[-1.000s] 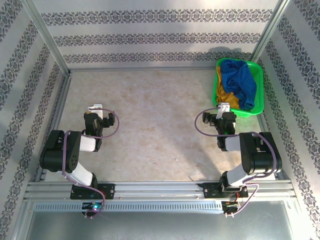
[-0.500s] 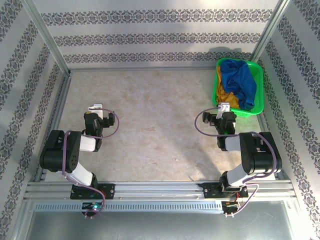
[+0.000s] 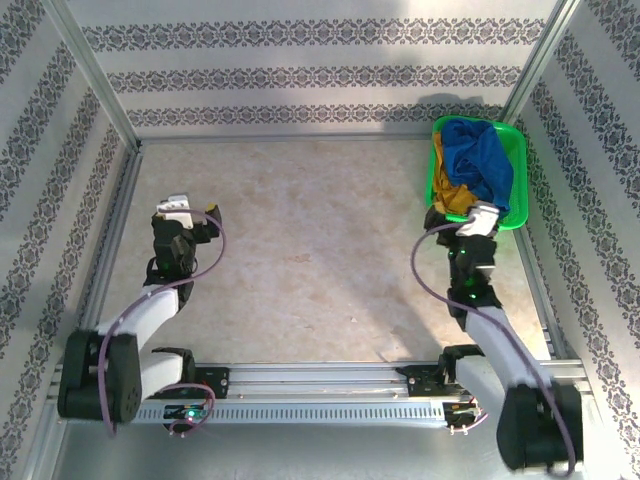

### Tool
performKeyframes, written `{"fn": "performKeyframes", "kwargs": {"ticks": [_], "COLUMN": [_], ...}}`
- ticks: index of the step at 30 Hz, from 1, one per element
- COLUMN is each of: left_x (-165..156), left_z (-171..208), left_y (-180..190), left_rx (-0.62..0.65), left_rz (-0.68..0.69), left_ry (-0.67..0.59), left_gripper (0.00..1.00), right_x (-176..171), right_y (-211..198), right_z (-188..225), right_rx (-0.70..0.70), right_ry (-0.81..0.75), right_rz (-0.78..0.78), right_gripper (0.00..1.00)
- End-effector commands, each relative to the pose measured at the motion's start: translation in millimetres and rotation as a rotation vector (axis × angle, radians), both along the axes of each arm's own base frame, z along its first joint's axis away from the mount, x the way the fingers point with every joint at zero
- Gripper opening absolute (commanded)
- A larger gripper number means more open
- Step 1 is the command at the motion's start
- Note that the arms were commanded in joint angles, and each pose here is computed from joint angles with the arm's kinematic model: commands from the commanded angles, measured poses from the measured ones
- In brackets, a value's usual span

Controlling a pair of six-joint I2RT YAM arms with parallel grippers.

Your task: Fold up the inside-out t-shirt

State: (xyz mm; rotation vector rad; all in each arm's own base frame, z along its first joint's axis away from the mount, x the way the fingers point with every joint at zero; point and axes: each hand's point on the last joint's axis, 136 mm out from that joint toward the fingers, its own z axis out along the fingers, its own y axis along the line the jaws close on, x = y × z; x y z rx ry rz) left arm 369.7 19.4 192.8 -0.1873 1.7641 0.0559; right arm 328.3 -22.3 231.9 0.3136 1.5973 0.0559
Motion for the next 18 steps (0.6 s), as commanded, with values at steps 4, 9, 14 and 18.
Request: {"fn": "performKeyframes", "kwargs": {"ticks": [4, 9, 14, 18], "left_x": [-31.2, -29.2, -10.4, 1.1], "left_z": [19.9, 38.5, 40.9, 34.8], "left_y": [-17.7, -44.8, -90.9, -124.9], "left_rx": [-0.138, -0.158, -0.154, -0.158], "left_rz": [-0.024, -0.12, -0.204, -0.238], "left_ry": [0.115, 0.157, 0.285, 0.381], "left_gripper": [0.99, 0.99, 0.99, 0.99], "right_x": [-39.0, -15.2, 48.2, 104.9], "right_y": [-1.6, 21.0, 16.7, -6.6], "right_z": [54.1, 82.7, 85.4, 95.9], "right_rx": [0.544, 0.498, 0.398, 0.528], "right_ry": [-0.15, 0.058, 0.404, 0.413], "right_rz": [0.03, 0.152, 0.13, 0.079], "right_gripper": [0.99, 0.98, 0.98, 0.98]}}
